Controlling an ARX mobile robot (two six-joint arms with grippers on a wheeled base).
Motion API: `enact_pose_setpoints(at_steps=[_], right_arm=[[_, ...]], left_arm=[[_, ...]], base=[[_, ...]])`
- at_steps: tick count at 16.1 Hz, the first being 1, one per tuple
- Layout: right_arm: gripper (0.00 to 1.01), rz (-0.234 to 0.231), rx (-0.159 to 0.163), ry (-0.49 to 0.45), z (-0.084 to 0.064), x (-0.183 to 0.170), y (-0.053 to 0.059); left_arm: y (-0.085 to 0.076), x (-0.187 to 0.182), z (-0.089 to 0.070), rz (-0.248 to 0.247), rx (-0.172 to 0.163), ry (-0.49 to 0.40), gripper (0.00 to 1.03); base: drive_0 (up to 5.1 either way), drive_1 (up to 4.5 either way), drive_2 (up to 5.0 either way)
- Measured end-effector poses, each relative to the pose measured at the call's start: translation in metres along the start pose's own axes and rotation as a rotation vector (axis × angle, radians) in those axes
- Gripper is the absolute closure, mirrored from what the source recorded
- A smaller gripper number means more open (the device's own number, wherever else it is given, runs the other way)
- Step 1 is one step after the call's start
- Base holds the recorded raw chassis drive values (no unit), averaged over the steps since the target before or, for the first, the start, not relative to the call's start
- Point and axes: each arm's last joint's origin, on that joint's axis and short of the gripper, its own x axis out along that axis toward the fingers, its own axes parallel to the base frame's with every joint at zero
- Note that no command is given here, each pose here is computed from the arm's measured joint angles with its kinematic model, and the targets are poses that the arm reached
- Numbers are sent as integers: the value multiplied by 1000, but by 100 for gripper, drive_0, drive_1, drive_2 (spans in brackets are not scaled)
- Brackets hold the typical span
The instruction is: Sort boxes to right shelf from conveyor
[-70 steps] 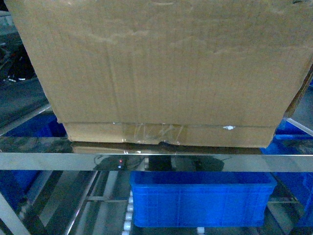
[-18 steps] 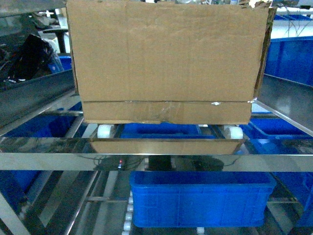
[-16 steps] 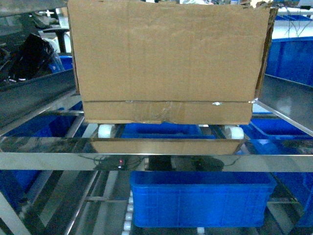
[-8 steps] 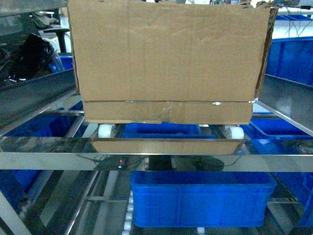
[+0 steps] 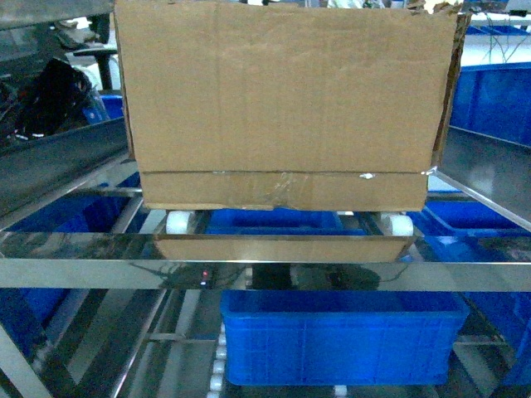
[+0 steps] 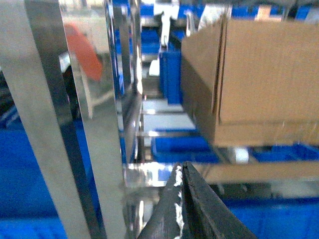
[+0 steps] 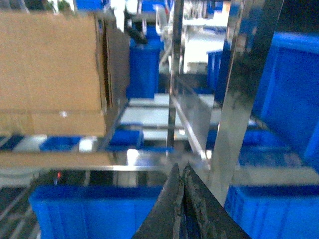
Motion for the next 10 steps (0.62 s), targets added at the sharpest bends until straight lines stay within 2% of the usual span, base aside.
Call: enact_pose_setpoints(at_steps=[1, 2, 3, 7, 10], right_arm=[[99, 1, 0, 53, -6, -7, 0], [99, 0, 0, -8, -1, -11, 0], [99, 0, 0, 6, -3, -11, 0], [99, 1, 0, 7, -3, -11, 0], [90, 1, 0, 6, -3, -11, 0]], left_arm=[[0, -6, -3, 1, 0, 16, 101], [0, -8, 2, -1, 0, -31, 101], [0, -7, -2, -3, 0, -3, 101], [0, -7, -1, -1, 1, -9, 101], [0, -7, -1, -1, 0, -10, 94]], base=[[0, 0, 0], [0, 0, 0], [0, 0, 0], [0, 0, 0], [0, 0, 0]])
